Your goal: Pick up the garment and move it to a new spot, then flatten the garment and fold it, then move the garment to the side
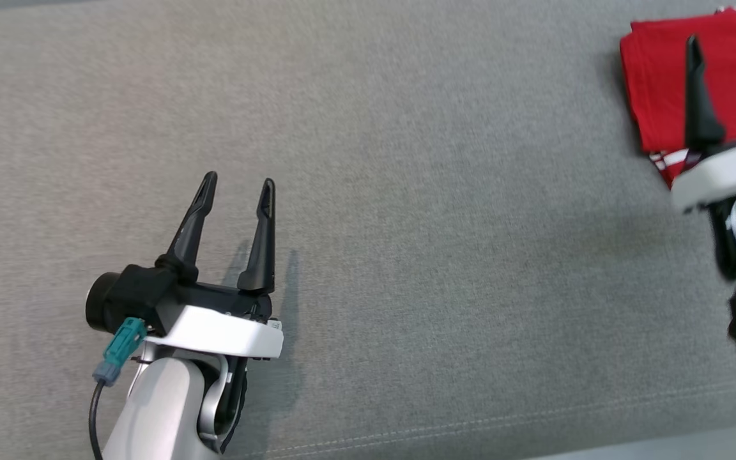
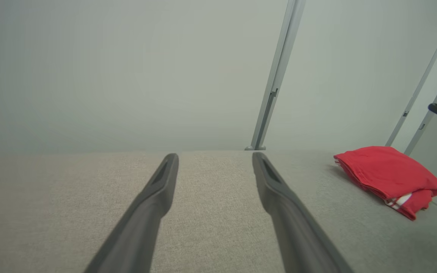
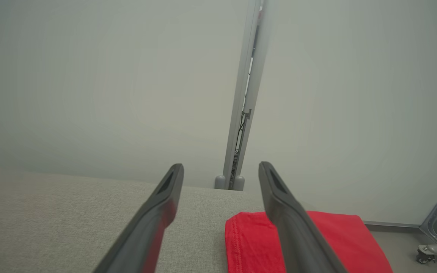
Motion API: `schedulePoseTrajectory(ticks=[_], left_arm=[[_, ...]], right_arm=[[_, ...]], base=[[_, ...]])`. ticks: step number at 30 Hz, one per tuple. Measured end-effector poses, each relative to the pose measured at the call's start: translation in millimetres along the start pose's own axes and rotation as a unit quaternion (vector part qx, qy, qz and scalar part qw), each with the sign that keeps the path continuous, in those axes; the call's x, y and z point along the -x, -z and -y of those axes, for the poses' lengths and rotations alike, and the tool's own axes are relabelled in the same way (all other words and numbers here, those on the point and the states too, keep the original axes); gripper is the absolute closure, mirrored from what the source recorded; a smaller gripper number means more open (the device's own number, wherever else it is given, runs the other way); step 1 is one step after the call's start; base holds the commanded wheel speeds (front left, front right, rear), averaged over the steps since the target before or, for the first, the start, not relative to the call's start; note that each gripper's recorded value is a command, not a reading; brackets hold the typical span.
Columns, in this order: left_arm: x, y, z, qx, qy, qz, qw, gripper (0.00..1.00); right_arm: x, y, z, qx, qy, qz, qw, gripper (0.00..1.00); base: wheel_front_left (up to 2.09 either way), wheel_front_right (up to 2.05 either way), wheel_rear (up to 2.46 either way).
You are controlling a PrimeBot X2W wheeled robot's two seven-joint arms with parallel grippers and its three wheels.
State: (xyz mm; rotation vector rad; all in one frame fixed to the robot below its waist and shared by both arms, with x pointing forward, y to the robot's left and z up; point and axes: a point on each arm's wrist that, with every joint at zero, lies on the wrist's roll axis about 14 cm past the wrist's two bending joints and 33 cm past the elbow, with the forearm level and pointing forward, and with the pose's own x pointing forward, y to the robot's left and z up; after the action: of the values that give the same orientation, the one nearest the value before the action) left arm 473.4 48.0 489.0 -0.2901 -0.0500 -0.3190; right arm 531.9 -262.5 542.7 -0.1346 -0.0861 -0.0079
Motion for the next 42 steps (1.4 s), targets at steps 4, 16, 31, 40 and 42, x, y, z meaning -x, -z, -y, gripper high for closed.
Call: schedulePoseTrajectory(ticks=[4, 16, 31, 40, 42], left_arm=[[17, -30, -10, -0.005, -0.022, 0.029, 0.999, 0.00], [85, -66, -26, -0.035, -0.071, 0.059, 0.995, 0.00], [126, -68, -34, -0.037, -0.095, 0.058, 0.993, 0.00], [144, -30, -41, -0.016, -0.115, 0.001, 0.993, 1.00], [145, -28, -42, -0.007, -0.118, -0.004, 0.993, 1.00]], right_arm=[[34, -15, -27, -0.025, -0.012, 0.034, 0.999, 0.00], [120, -48, -54, -0.075, -0.021, 0.090, 0.993, 0.00], [162, -26, -73, -0.109, -0.028, 0.055, 0.992, 0.00], [177, 10, -81, -0.127, -0.024, -0.003, 0.992, 1.00], [178, 12, -80, -0.139, -0.021, -0.009, 0.990, 1.00]], base=[[0.00, 0.00, 0.00], [0.00, 0.00, 0.00], [0.00, 0.00, 0.00], [0.00, 0.00, 0.00], [0.00, 0.00, 0.00]])
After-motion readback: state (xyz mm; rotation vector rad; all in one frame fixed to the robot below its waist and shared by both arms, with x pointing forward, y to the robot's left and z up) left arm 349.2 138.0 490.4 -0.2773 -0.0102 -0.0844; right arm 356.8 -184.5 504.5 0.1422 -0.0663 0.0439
